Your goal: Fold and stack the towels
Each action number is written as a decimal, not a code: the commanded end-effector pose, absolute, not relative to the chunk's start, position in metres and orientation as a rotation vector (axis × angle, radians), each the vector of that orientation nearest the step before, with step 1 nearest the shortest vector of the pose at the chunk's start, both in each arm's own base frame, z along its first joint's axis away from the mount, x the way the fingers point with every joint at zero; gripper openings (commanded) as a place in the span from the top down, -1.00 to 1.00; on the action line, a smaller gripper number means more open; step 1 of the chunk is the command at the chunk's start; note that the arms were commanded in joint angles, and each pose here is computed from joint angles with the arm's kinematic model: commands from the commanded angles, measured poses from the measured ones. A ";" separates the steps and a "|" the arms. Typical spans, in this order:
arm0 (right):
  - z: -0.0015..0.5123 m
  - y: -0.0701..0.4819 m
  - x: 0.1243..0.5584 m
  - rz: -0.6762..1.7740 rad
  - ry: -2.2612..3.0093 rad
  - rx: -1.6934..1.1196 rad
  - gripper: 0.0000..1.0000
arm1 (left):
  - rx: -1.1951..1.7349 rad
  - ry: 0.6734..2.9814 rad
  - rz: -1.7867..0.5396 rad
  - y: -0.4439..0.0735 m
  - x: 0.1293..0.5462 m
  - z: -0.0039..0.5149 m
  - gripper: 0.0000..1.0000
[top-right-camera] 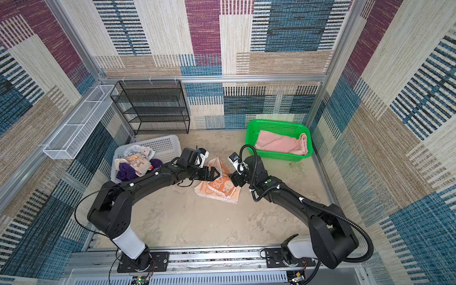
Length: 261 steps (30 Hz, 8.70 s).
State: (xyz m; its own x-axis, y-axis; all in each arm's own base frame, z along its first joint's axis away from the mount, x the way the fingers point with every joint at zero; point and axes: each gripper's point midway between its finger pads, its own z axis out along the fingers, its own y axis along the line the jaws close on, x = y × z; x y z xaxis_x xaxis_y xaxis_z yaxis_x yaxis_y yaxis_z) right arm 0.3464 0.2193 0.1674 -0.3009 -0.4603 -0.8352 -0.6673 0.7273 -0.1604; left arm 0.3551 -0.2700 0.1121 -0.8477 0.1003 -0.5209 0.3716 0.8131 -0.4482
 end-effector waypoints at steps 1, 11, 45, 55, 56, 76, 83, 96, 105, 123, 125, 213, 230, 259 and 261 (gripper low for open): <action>0.181 0.229 0.350 0.268 1.898 -0.888 -0.67 | 0.310 2.492 -0.632 -0.251 0.359 0.113 -0.99; 0.134 0.221 0.316 0.409 2.147 -0.596 -0.53 | 0.236 2.583 -0.464 -0.213 0.341 0.084 -0.92; 0.044 0.228 0.244 0.440 2.450 -0.500 -0.17 | 0.197 2.689 -0.497 -0.208 0.321 0.047 0.84; 0.039 0.224 0.257 0.339 2.442 -0.470 -0.07 | 0.205 2.688 -0.488 -0.207 0.319 0.048 1.00; 0.038 0.225 0.257 0.340 2.444 -0.479 -0.07 | 0.207 2.684 -0.490 -0.207 0.320 0.050 1.00; -0.012 0.228 0.229 0.236 2.625 -0.545 0.32 | 0.217 2.650 -0.465 -0.203 0.323 0.067 1.00; -0.017 0.238 0.225 0.212 2.636 -0.595 1.00 | 0.223 2.629 -0.474 -0.204 0.324 0.075 1.00; 0.113 0.233 0.290 0.293 2.366 -0.455 1.00 | 0.254 2.384 -0.665 -0.220 0.339 0.189 1.00; 0.249 0.208 0.314 0.300 2.062 -0.380 1.00 | 0.329 2.126 -0.838 -0.233 0.332 0.309 1.00; 0.413 0.170 0.325 0.187 1.710 -0.242 1.00 | 0.216 1.835 -0.734 -0.194 0.326 0.440 1.00; 0.423 0.167 0.335 0.158 1.687 -0.231 1.00 | 0.181 1.855 -0.718 -0.189 0.340 0.442 1.00; 0.173 0.206 0.249 0.512 2.177 -0.301 1.00 | -0.099 2.593 -0.577 -0.164 0.265 0.171 1.00; 0.175 0.191 0.356 0.300 2.171 -0.239 1.00 | -0.057 2.534 -0.562 -0.181 0.369 0.182 1.00; 0.105 0.177 0.476 0.192 2.238 -0.136 1.00 | -0.153 2.641 -0.496 -0.189 0.480 0.109 1.00; 0.099 0.177 0.481 0.187 2.245 -0.134 1.00 | -0.160 2.644 -0.502 -0.190 0.485 0.106 1.00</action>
